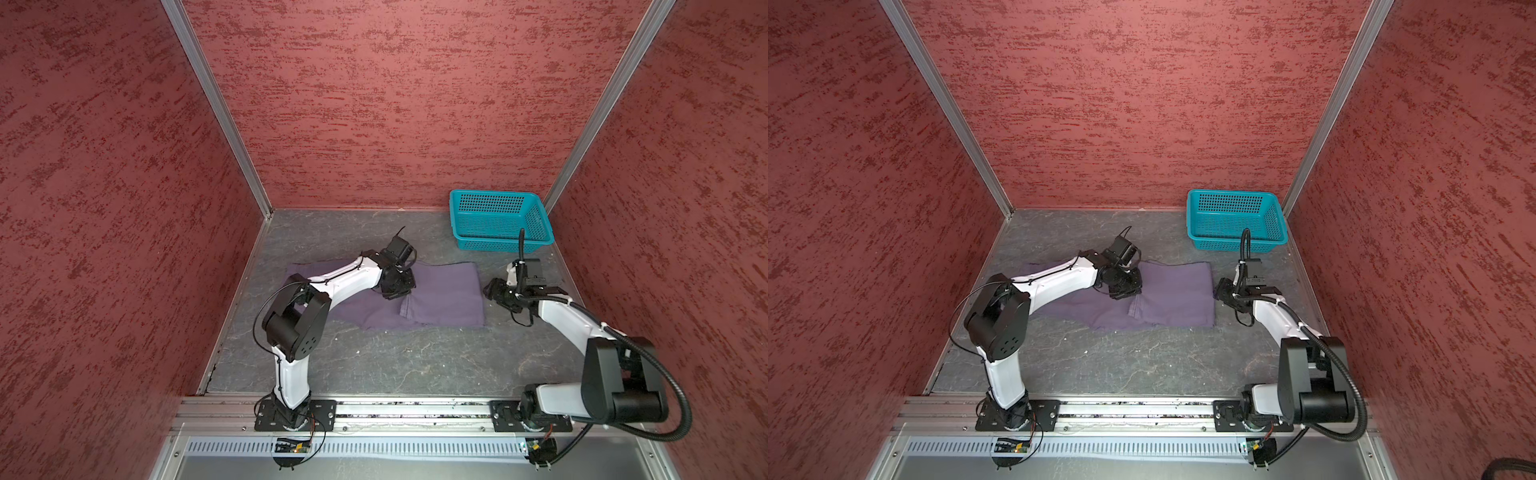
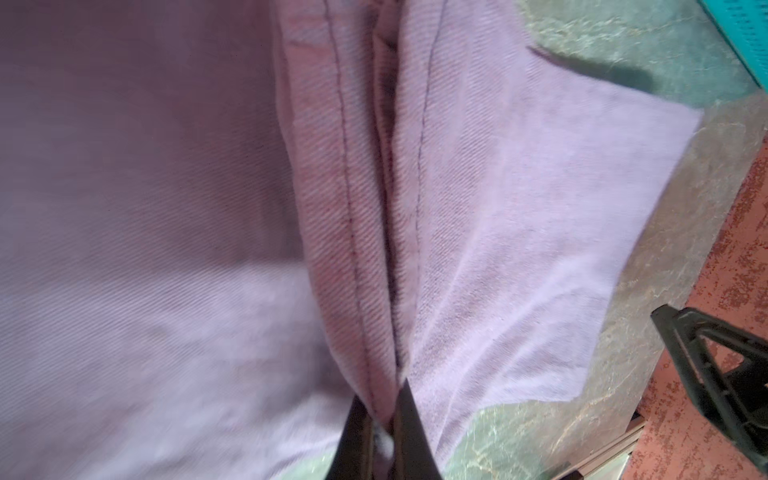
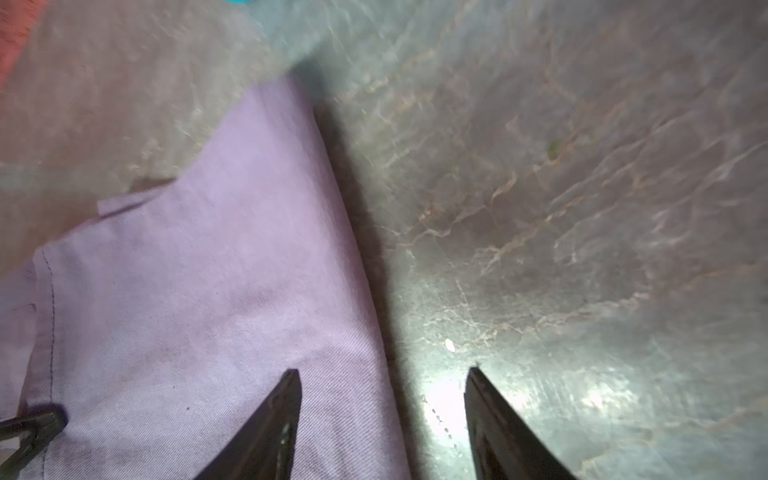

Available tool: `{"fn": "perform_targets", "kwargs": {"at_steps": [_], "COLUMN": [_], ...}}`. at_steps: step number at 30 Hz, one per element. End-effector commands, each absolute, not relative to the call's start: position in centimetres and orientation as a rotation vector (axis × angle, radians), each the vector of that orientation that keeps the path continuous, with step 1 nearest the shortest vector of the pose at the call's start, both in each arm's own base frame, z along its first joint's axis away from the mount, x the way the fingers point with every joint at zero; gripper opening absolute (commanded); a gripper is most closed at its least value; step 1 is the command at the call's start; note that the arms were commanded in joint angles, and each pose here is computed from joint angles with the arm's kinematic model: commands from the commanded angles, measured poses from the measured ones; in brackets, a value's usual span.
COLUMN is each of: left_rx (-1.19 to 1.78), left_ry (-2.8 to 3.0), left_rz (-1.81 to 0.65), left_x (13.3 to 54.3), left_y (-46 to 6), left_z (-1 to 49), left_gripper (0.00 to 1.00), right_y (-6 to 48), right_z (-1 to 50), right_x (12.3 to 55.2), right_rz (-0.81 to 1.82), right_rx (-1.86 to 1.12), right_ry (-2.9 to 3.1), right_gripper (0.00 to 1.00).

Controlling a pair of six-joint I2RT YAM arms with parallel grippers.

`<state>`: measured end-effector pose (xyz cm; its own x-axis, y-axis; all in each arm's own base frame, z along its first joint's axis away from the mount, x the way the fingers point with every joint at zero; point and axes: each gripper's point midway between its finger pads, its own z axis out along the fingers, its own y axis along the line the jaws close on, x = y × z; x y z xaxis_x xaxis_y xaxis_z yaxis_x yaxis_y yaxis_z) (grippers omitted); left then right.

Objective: Fold and stack the trousers
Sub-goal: Smooth out the trousers at the center of the table.

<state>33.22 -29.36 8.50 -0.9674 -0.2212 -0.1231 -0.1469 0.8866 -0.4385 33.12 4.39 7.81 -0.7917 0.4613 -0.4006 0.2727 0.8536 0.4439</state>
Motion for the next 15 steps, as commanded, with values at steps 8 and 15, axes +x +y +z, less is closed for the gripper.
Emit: {"fn": "perform_targets", "kwargs": {"at_steps": [8, 15], "left_rx": [-0.342, -0.313], "left_ry": [2.912, 2.823], "left_rz": [-0.632, -0.770], "left_x": [31.1, 33.9], "left_y": [-25.9, -28.1], "left_z": [9.7, 13.3], "left_gripper": [0.00, 0.00], "right_y": [4.0, 4.5], "right_z": [9.8, 8.9], "right_x": [33.4, 33.3], "right_rz": [0.488, 0.540], "right_rx": [0.523, 0.540], "right_ry": [2.464, 2.470], "right_gripper": [0.67, 0.68]}}
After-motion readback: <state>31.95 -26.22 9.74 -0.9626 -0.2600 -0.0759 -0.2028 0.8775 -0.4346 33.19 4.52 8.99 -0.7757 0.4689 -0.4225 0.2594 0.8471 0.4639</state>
